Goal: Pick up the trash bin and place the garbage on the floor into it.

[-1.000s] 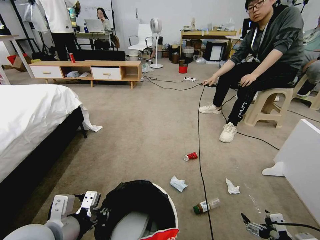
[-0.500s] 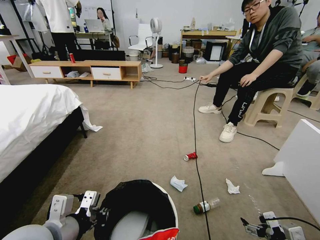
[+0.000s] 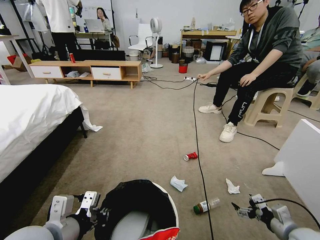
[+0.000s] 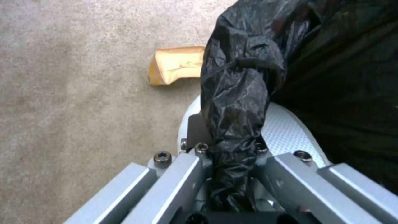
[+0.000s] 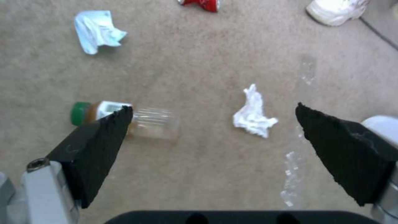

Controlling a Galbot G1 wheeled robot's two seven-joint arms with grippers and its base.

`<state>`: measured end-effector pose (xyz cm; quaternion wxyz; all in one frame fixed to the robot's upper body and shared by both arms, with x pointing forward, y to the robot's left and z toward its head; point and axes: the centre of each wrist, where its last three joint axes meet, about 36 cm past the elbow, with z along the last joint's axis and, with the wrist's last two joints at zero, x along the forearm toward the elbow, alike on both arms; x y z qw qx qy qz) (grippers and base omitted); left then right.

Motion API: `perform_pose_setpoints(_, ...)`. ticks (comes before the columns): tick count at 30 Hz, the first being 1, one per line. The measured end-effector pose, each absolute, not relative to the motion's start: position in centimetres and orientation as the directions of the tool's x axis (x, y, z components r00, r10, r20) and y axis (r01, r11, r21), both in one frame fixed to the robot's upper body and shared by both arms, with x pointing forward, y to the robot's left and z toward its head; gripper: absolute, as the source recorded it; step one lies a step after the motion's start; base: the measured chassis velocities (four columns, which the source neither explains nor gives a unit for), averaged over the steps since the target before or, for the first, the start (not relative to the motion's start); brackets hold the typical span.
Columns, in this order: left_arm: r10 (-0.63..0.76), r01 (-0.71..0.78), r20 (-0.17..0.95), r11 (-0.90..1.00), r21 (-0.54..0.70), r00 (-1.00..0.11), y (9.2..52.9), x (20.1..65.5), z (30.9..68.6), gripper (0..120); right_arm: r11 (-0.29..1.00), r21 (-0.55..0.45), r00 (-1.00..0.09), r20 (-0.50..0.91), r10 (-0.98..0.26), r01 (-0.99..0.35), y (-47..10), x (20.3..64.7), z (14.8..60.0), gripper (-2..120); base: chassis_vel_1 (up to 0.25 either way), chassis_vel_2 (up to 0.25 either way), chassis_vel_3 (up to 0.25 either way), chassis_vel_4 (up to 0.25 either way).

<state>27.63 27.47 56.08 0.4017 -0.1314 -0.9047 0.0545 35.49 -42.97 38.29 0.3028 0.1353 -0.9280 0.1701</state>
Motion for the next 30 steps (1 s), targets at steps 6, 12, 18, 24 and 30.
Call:
perform_pose_setpoints(6, 0.282, 0.196, 0.715, 0.959, -0.202, -0.64, 27.6, 27.9, 55.9, 1, 0.879, -0.224, -0.737, 0.65, -0.188, -0.422, -43.9, 36.8, 39.2, 100, 0.0, 0.0, 0.0, 0.0)
perform_pose_setpoints(12, 0.285, 0.2, 0.714, 0.958, -0.204, -0.639, 27.6, 28.0, 56.0, 1, 0.796, -0.291, -0.693, 0.689, -0.21, -0.531, -44.8, 37.6, 38.8, 100, 0.0, 0.0, 0.0, 0.0)
perform_pose_setpoints(18, 0.287, 0.206, 0.715, 0.958, -0.201, -0.638, 27.6, 28.1, 56.1, 1, 0.703, -0.349, -0.663, 0.712, -0.231, -0.62, -45.1, 38.4, 39.1, 100, 0.0, 0.0, 0.0, 0.0)
perform_pose_setpoints(24, 0.288, 0.206, 0.713, 0.957, -0.202, -0.639, 27.7, 28.1, 56.1, 1, 0.646, -0.373, -0.642, 0.728, -0.241, -0.666, -45.1, 39.5, 39.4, 100, 0.0, 0.0, 0.0, 0.0)
perform_pose_setpoints(30, 0.29, 0.205, 0.712, 0.957, -0.205, -0.64, 27.7, 28.2, 56.1, 1, 0.614, -0.374, -0.637, 0.717, -0.283, -0.695, -44.4, 41.3, 38.3, 100, 0.0, 0.0, 0.0, 0.0)
